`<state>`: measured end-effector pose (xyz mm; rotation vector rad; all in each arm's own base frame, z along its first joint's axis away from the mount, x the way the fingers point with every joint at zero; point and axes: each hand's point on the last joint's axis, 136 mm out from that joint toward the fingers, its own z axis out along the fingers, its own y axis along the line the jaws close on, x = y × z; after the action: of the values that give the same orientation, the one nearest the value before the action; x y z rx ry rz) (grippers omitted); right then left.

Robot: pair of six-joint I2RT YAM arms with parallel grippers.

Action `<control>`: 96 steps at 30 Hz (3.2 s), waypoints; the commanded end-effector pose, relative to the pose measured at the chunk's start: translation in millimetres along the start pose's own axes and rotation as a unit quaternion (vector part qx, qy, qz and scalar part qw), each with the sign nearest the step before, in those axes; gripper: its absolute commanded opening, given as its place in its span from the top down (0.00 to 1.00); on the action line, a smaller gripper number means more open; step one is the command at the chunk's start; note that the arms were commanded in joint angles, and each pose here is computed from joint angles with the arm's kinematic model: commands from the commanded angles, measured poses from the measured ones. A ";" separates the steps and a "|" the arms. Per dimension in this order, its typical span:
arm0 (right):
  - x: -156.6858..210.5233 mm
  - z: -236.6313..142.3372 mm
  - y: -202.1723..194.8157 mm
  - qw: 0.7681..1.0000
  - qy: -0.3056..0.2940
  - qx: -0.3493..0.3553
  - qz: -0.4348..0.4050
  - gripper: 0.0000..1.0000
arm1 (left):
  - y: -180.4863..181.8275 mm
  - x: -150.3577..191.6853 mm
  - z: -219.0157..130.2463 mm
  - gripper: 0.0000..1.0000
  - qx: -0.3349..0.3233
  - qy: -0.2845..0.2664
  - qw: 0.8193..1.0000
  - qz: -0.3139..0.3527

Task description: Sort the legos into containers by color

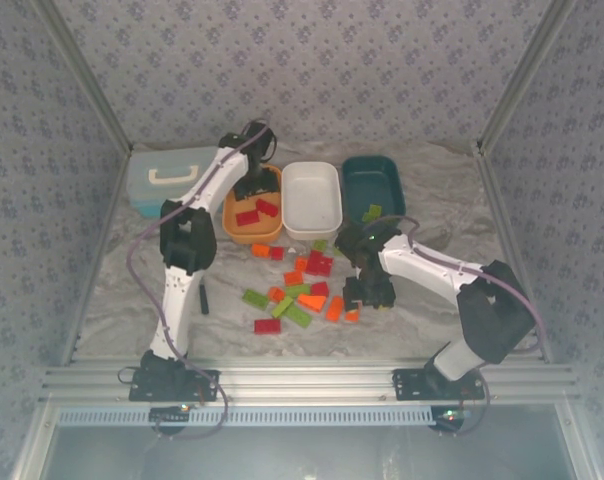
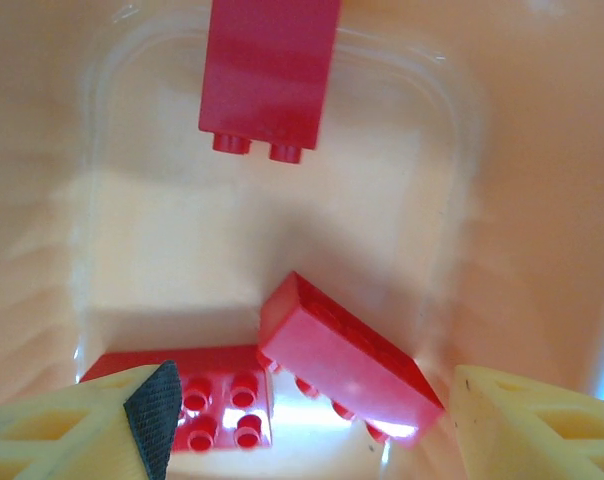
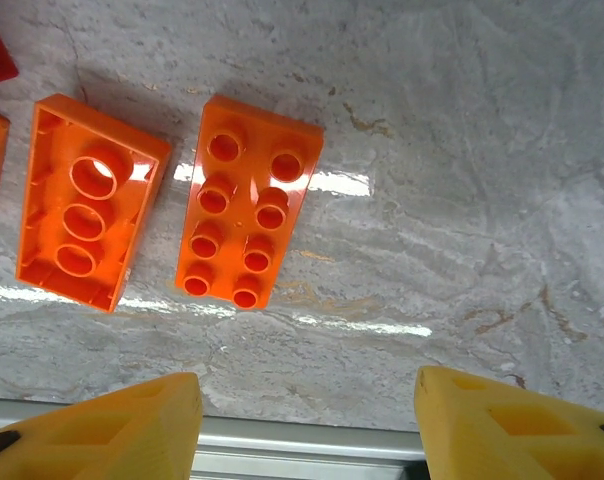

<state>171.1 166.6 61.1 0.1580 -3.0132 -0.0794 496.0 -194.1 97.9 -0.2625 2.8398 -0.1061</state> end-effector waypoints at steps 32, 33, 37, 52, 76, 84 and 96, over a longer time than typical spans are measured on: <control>-32.9 45.1 -1.6 0.999 0.010 0.041 0.008 0.52 | 12.0 128.3 -154.6 0.24 0.078 -0.022 0.997 -0.002; -34.0 46.7 -2.6 0.999 0.010 0.040 0.009 0.54 | 12.5 130.0 -154.3 0.24 0.078 -0.021 0.997 -0.001; -37.0 44.5 -4.6 0.999 0.002 0.038 0.012 0.64 | 16.5 139.4 -151.1 0.24 0.074 -0.013 0.997 0.006; -118.9 -99.2 30.8 0.987 -0.160 -0.009 0.003 0.70 | 46.1 205.2 -149.0 0.24 0.102 0.010 0.993 0.062; -294.3 -43.4 75.8 0.984 -0.151 -0.061 0.066 0.66 | 55.8 213.1 -155.4 0.24 0.120 -0.021 0.991 0.055; -287.1 -18.5 69.2 0.989 -0.111 -0.053 0.083 0.64 | 54.2 208.8 -157.6 0.24 0.120 -0.027 0.991 0.053; -286.0 -34.7 81.5 0.988 -0.116 -0.075 0.068 0.48 | 56.4 206.6 -159.0 0.24 0.115 -0.034 0.992 0.041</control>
<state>454.1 274.1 57.9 -0.0885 -3.2386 -0.3141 240.9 -168.5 167.2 -0.0862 2.7979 -0.3678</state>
